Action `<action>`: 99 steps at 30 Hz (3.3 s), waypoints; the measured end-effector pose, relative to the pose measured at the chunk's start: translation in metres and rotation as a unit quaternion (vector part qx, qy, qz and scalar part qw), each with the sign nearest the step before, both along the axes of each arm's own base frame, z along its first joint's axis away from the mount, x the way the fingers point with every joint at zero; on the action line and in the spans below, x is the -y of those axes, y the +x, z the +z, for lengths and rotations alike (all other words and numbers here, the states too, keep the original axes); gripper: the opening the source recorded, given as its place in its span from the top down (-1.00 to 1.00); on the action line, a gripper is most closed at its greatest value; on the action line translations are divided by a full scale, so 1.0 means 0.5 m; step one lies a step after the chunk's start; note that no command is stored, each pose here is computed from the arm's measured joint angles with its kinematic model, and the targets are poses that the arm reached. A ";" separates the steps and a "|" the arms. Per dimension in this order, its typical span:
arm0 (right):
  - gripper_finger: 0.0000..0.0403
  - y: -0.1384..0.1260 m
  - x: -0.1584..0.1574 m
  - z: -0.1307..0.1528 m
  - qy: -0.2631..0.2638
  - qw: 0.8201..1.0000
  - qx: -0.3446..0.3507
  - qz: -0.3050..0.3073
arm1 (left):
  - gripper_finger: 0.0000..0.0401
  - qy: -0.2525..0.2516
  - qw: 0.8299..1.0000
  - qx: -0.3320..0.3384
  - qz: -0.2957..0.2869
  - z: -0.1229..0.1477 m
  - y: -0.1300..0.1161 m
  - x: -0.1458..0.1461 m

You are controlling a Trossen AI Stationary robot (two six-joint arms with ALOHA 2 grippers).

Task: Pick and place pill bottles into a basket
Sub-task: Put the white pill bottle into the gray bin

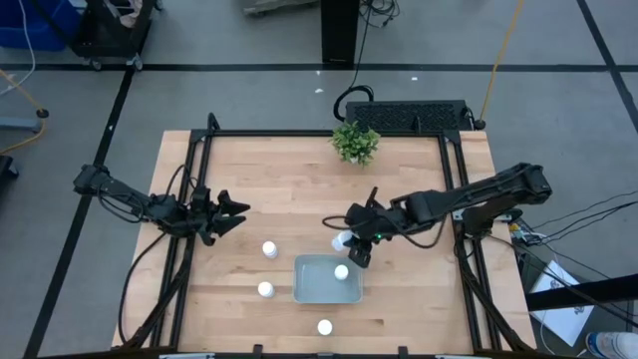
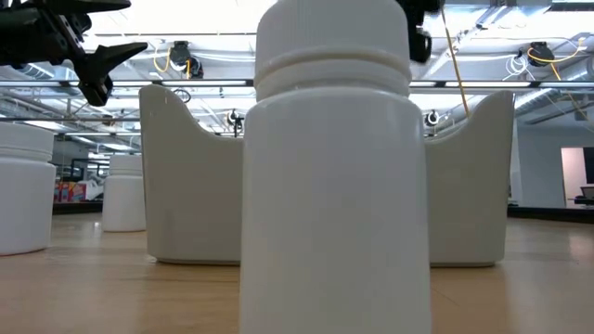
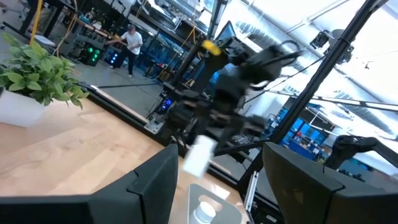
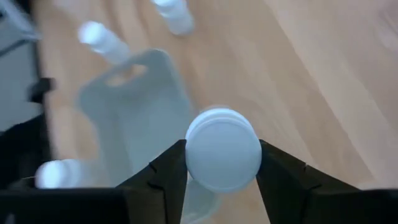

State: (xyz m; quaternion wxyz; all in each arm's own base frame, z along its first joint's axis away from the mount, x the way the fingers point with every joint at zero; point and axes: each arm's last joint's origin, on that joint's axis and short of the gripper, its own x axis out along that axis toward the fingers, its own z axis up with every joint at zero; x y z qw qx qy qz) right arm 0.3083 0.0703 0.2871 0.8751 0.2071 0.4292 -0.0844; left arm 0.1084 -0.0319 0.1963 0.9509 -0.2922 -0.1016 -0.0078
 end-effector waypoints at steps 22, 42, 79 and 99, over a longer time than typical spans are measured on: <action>0.24 0.056 -0.160 -0.037 -0.003 0.997 0.010 0.073 | -0.20 0.002 1.000 0.000 0.002 0.000 0.000 0.000; 0.24 0.084 -0.204 -0.130 -0.010 0.990 -0.113 0.079 | -0.20 0.005 1.000 -0.008 0.004 -0.003 0.001 0.000; 0.23 0.070 -0.201 -0.184 -0.007 0.985 -0.155 0.071 | -0.20 0.001 1.000 -0.008 0.005 -0.003 0.001 0.000; -0.21 0.073 -0.204 -0.181 0.004 0.986 -0.147 0.085 | -0.20 0.000 1.000 -0.008 0.004 -0.003 0.001 0.000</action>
